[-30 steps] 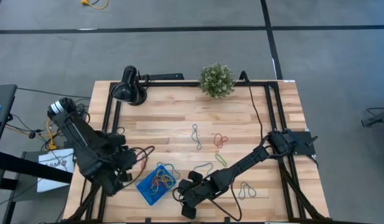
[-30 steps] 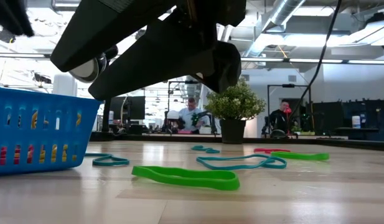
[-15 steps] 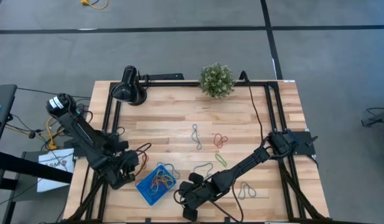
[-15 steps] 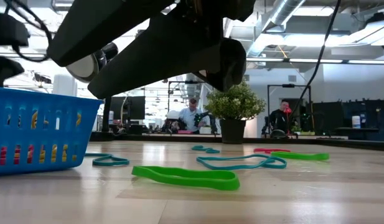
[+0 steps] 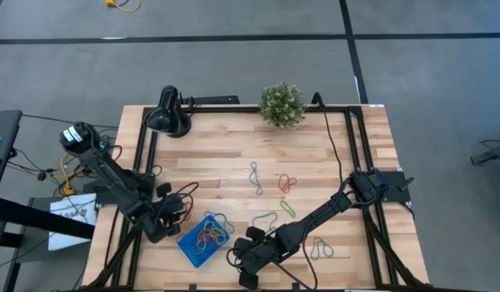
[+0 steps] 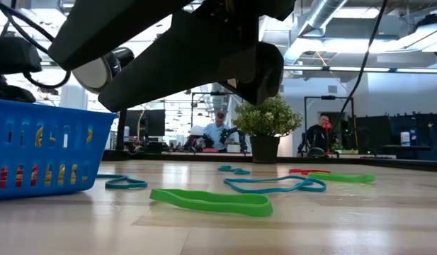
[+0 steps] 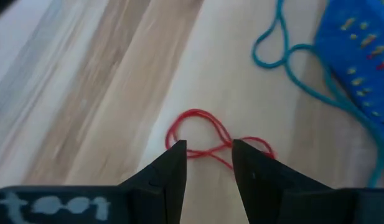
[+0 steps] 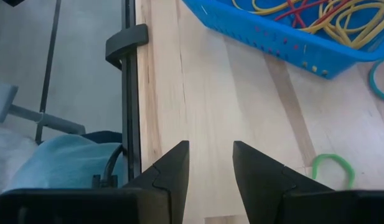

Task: Pick and place rubber bands into bin
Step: Put the red rubber band into the blue basket

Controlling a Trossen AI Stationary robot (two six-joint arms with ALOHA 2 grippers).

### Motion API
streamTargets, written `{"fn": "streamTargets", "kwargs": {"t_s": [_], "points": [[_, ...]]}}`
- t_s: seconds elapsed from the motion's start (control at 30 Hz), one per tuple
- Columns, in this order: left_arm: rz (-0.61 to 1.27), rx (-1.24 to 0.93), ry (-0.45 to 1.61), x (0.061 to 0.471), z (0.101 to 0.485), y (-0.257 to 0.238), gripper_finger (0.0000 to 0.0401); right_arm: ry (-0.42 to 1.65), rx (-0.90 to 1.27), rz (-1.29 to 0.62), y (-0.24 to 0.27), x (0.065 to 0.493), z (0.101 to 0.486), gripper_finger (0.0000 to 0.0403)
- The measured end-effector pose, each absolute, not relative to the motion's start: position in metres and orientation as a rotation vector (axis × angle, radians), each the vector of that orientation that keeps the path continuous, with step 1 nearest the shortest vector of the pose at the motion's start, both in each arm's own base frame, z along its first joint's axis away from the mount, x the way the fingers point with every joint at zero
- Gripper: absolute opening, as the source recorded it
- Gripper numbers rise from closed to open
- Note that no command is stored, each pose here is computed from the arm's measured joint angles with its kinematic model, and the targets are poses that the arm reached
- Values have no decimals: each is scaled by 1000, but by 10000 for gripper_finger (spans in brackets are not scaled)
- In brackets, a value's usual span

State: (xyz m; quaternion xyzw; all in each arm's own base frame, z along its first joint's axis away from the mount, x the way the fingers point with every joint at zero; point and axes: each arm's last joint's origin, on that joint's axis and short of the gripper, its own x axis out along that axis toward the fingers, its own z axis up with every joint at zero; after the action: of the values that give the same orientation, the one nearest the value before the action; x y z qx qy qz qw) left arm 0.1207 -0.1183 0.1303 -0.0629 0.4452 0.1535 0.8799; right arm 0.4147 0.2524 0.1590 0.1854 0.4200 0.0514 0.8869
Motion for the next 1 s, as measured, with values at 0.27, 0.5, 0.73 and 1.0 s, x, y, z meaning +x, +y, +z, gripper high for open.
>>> {"fn": "streamTargets", "kwargs": {"t_s": [0.27, 0.5, 0.73, 1.0], "points": [[210, -75, 913, 127, 122, -116, 119, 873, 385, 107, 253, 415, 159, 118], [173, -81, 941, 127, 117, -114, 119, 873, 385, 108, 253, 415, 159, 118], [188, -85, 943, 128, 117, -111, 119, 873, 385, 108, 253, 414, 159, 118], [203, -125, 967, 134, 112, -112, 119, 874, 385, 109, 253, 414, 159, 118]]}}
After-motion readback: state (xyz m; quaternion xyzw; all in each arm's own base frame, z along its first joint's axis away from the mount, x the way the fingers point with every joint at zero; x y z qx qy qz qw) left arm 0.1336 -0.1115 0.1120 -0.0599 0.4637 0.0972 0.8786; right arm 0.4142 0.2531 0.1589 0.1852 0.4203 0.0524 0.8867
